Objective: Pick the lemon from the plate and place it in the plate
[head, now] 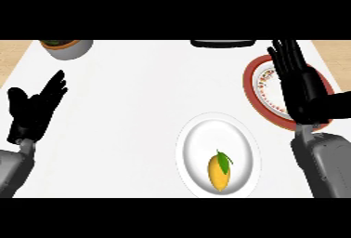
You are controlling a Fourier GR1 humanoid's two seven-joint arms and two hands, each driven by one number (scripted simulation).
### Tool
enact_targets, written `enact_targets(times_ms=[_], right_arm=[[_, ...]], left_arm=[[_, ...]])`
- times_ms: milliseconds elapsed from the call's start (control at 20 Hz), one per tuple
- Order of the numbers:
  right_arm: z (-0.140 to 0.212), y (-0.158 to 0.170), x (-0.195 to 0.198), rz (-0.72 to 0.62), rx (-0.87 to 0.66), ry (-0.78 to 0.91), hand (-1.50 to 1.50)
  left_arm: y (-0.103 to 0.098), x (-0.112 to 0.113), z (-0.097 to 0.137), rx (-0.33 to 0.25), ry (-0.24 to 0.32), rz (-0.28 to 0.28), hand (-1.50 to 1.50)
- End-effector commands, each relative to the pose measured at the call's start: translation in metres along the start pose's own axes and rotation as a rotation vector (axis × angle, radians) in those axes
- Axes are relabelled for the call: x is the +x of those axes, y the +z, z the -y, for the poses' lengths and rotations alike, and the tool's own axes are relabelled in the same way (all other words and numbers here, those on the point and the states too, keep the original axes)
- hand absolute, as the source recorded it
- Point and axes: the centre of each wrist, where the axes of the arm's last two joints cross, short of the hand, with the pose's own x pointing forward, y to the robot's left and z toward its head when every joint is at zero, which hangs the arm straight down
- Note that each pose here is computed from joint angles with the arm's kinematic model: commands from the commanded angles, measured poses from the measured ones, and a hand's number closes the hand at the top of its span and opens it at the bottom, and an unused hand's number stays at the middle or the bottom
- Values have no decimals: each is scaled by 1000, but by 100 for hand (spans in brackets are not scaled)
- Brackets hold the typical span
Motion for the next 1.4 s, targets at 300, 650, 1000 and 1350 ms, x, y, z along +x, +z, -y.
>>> enact_targets(times_ms=[300,650,1000,1350], right_arm=[[11,17,27,59,374,483,150],[-20,108,-70,-53,76,193,150],[-7,153,-109,83,477,128,-150],[10,118,-64,108,534,618,-150]], left_arm=[[24,-40,32,44,65,-126,0],[48,-60,59,47,122,-134,0],[37,-55,64,40,121,-119,0],[34,-44,82,39,128,-133,0]])
